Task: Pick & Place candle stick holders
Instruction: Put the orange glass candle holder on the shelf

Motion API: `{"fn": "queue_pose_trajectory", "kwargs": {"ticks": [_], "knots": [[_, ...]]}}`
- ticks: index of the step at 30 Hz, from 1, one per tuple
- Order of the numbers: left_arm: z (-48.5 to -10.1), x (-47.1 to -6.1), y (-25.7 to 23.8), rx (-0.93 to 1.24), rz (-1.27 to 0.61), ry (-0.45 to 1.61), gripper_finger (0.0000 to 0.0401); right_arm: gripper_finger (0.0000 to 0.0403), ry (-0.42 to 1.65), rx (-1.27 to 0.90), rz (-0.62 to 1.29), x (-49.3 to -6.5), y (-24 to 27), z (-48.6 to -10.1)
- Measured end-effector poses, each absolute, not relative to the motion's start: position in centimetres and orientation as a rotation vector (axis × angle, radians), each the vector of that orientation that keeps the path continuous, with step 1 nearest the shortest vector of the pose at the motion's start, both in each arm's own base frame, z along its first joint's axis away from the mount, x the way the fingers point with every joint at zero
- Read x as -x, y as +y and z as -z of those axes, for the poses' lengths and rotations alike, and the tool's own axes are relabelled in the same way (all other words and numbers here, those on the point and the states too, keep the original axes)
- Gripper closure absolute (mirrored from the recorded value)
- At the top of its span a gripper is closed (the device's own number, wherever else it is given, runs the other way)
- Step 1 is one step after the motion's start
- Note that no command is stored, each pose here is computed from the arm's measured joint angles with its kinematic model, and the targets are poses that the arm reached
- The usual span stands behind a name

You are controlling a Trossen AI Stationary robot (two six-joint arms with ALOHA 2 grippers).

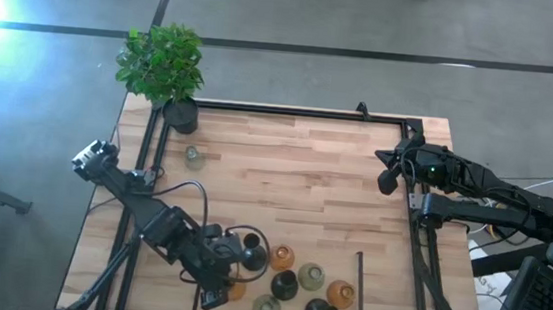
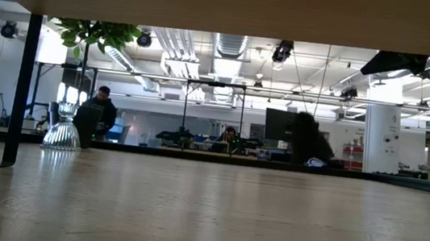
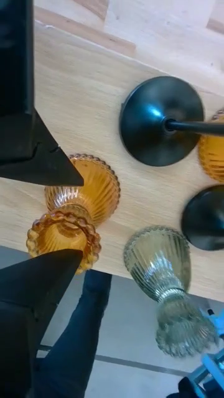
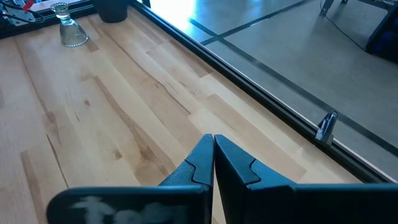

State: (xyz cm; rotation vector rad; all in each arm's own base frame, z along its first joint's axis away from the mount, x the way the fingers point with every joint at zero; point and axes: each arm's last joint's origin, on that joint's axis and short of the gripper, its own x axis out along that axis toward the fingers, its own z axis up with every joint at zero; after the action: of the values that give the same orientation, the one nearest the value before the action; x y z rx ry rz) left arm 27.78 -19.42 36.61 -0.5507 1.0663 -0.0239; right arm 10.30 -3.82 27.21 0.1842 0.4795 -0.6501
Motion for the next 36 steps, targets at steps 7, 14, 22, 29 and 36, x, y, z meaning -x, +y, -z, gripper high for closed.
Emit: {"fn": "queue_pose_trajectory", "kwargs": {"ticks": [7, 14, 22, 29, 36], "knots": [[-37.1, -27.7, -19.3, 0.544, 0.027, 1.043, 0.0222, 0.0394, 0.480, -0.185, 0.650, -10.3, -3.8, -27.2], [-36.9, -27.7, -19.3, 0.544, 0.031, 1.052, 0.0222, 0.0394, 0.480, -0.184, 0.650, -10.3, -3.8, -27.2], [-36.5, -28.0, -19.5, 0.535, 0.026, 1.066, 0.0222, 0.0394, 0.480, -0.184, 0.650, -10.3, -3.8, -27.2], [-36.2, -28.4, -19.7, 0.539, 0.029, 1.058, 0.0222, 0.0394, 0.480, -0.184, 0.650, -10.3, -3.8, -27.2], [-36.2, -28.8, -19.7, 0.544, 0.034, 1.034, 0.0222, 0.0394, 0.480, -0.184, 0.650, -10.3, -3.8, -27.2]]}}
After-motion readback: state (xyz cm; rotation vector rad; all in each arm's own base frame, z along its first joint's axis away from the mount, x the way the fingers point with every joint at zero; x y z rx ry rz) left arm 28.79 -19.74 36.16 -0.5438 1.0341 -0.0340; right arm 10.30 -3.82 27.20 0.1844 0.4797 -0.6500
